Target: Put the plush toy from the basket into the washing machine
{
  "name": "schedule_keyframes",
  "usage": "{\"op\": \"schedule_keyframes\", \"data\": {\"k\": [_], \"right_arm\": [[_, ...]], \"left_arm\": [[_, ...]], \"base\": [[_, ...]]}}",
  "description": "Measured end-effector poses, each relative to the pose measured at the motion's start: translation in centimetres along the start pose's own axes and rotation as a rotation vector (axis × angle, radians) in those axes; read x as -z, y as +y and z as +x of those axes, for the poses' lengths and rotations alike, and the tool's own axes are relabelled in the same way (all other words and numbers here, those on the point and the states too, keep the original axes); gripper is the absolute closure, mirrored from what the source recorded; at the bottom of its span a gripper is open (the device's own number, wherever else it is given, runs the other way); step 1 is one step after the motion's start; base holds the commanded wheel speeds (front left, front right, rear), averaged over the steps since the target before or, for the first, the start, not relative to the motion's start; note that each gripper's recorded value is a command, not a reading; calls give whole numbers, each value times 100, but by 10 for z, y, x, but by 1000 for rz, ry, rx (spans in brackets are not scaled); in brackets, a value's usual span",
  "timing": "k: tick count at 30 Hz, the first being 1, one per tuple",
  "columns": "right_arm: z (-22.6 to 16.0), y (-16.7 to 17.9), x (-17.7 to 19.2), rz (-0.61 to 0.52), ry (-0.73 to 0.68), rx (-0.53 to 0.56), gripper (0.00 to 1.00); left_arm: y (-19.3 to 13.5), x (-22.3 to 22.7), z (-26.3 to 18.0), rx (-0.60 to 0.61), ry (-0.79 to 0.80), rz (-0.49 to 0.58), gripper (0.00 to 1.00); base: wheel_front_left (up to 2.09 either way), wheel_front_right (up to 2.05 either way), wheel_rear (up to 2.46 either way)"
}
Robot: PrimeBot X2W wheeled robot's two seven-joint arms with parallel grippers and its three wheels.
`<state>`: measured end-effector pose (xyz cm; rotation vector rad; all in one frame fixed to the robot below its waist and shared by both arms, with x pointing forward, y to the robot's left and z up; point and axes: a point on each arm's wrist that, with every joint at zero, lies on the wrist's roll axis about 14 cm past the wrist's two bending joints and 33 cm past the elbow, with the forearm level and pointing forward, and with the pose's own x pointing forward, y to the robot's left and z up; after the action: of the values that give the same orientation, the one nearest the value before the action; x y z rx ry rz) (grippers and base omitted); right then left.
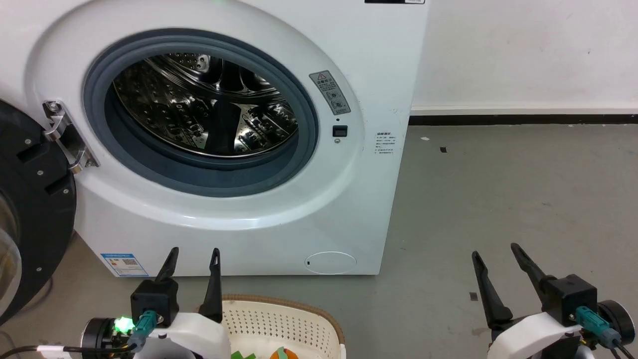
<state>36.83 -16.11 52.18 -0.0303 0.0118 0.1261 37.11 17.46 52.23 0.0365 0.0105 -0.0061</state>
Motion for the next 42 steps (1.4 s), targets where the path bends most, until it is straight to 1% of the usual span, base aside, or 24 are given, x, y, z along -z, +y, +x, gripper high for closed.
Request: {"op": "schedule_keyframes", "data": {"k": [15,31,42], "right_arm": [[0,-5,4,14,-5,15,0],[3,-10,19,34,20,32,0],[11,-15,23,47,13,43,0]], "left_arm": [[-11,25,2,28,57,-35,0],[-32,72,12,92,197,-68,0],[-44,109,22,123,299,-84,0]], "base": [[0,0,0],[0,0,0],[0,0,0]]}}
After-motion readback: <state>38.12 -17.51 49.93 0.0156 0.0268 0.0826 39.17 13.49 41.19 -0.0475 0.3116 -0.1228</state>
